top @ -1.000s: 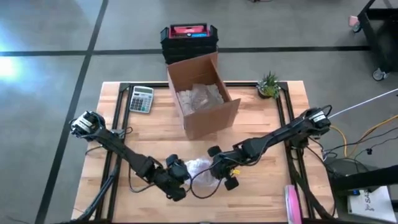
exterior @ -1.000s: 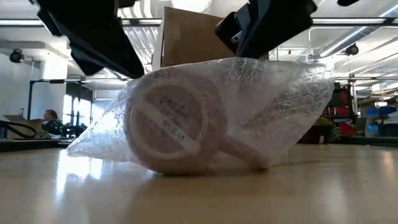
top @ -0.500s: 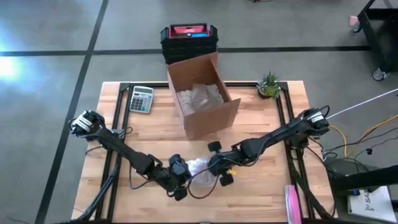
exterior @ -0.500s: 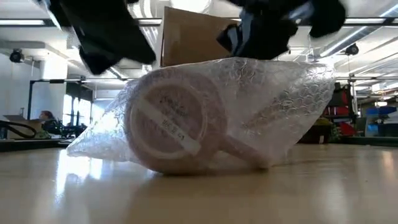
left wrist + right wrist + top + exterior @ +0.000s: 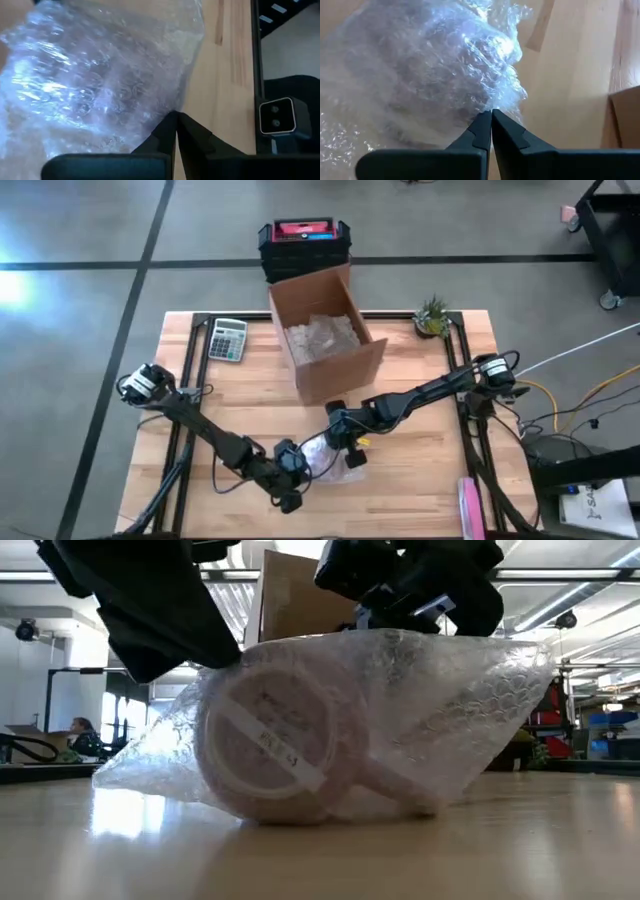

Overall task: Wrap mug
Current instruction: Wrap the purple mug with the bubble wrap

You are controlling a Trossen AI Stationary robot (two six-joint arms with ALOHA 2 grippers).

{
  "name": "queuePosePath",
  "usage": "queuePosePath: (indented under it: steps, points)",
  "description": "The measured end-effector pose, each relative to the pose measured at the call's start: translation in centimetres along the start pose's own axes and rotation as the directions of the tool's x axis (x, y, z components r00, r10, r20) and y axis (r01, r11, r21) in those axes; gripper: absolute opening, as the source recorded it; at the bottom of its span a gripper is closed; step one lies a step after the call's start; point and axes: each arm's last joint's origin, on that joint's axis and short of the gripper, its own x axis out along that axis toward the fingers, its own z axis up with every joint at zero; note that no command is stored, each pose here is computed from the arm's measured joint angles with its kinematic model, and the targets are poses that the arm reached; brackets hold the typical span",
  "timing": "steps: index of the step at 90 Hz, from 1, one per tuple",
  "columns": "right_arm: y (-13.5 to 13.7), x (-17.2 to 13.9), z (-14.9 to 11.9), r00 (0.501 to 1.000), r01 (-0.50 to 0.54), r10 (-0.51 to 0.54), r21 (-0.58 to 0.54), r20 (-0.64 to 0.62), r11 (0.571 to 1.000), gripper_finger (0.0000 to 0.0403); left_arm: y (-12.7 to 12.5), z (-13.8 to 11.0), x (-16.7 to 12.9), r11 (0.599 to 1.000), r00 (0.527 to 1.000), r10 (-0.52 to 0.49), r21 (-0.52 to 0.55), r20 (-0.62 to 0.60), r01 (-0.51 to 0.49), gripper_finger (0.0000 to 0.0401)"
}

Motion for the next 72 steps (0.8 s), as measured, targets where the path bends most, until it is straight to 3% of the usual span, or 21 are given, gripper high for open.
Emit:
queuePosePath:
  steps: [18, 31, 56, 72]
  points:
    - [0.2, -1.1, 2.0, 0.992, -0.093, 0.096, -0.034, 0.084, 0.995, 0.0000, 0.6, -0.3, 1.2, 1.000, 0.999, -0.003, 0.023, -0.052, 0.005, 0.0000]
    - [1.0, -1.5, 3.0, 0.979, -0.161, 0.170, -0.081, 0.111, 0.984, 0.0000, 2.5, -0.3, 2.4, 0.992, 0.992, 0.116, 0.048, -0.053, -0.114, 0.0000]
    - [1.4, -1.1, 2.6, 0.986, -0.155, 0.158, -0.072, 0.042, 0.985, 0.0000, 3.4, 0.8, 2.9, 0.992, 0.992, 0.123, 0.033, -0.023, -0.122, 0.0000]
    - [1.6, -1.9, 3.9, 0.985, -0.142, 0.149, -0.088, 0.086, 0.986, 0.0000, 3.0, 0.5, 2.8, 0.995, 0.993, 0.092, 0.033, -0.068, -0.090, 0.0000]
